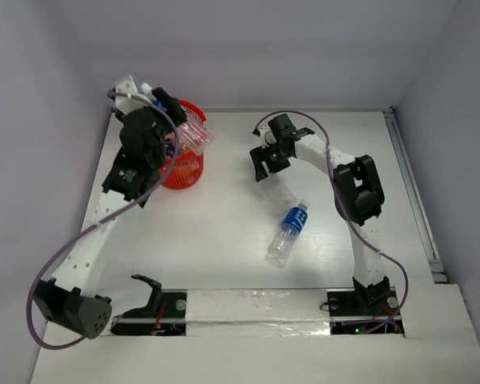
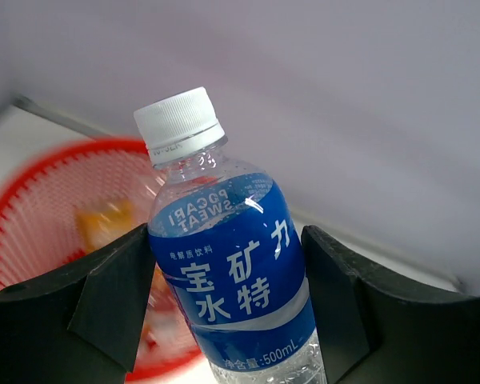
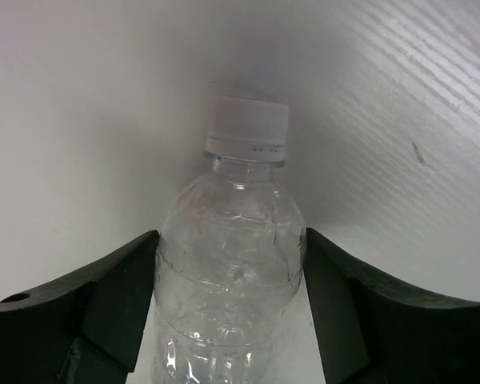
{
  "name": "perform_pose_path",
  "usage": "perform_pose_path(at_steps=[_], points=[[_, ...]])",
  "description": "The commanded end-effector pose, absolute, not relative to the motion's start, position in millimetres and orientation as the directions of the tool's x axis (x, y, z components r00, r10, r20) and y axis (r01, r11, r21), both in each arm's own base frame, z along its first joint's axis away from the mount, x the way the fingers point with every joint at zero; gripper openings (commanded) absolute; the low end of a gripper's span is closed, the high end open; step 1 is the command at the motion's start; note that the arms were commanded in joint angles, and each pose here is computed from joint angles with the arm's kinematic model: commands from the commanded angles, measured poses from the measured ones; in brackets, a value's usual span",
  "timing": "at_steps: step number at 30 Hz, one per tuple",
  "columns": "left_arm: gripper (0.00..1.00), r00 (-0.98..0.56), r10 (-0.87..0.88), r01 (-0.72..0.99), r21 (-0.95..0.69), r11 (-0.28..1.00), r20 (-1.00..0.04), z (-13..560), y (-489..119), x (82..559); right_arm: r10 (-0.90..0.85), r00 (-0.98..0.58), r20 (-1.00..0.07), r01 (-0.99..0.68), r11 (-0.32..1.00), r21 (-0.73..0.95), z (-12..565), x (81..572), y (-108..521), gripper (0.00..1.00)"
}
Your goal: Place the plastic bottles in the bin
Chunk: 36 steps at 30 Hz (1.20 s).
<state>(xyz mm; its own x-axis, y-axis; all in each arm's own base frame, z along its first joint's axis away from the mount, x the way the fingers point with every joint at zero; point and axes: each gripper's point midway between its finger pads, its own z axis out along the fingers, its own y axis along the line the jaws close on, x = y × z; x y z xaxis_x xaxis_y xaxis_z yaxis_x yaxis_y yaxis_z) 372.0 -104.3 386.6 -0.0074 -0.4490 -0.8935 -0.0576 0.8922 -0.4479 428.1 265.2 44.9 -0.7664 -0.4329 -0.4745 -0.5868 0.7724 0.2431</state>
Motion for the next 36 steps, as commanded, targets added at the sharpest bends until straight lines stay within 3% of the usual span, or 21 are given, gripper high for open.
perform_pose_path(at_steps=[1,8,15,20,26,29,36], points=[[0.52,-0.022,-0.337,-0.198,-0.327,0.924,-0.941,390,-59,393,-0.347,-0.691,-0.635,-0.604,0.760,0.242,101,452,286,0.74],[0.52,0.013,-0.093,-0.494,-0.088,0.865,-0.996,407,14,410,-0.185,-0.590,-0.786,-0.636,0.706,0.312,176,453,306,0.68],[0.53,-0.046,0.027,-0.657,0.051,0.752,-0.999,371,38,424,-0.016,-0.503,-0.864,-0.695,0.602,0.393,251,429,323,0.68],[0.54,-0.069,0.079,-0.696,0.105,0.710,-0.994,362,42,436,0.051,-0.422,-0.905,-0.768,0.511,0.387,293,403,349,0.68],[0.54,-0.100,0.050,-0.648,0.102,0.755,-0.994,327,25,455,0.139,-0.349,-0.927,-0.834,0.405,0.374,343,375,369,0.68],[0.59,-0.119,0.066,-0.635,0.127,0.762,-0.991,316,16,459,0.213,-0.299,-0.930,-0.862,0.358,0.359,377,366,372,0.68],[0.86,-0.120,0.052,-0.609,0.114,0.785,-0.991,303,7,461,0.417,-0.260,-0.871,-0.881,0.267,0.391,443,378,383,0.69]])
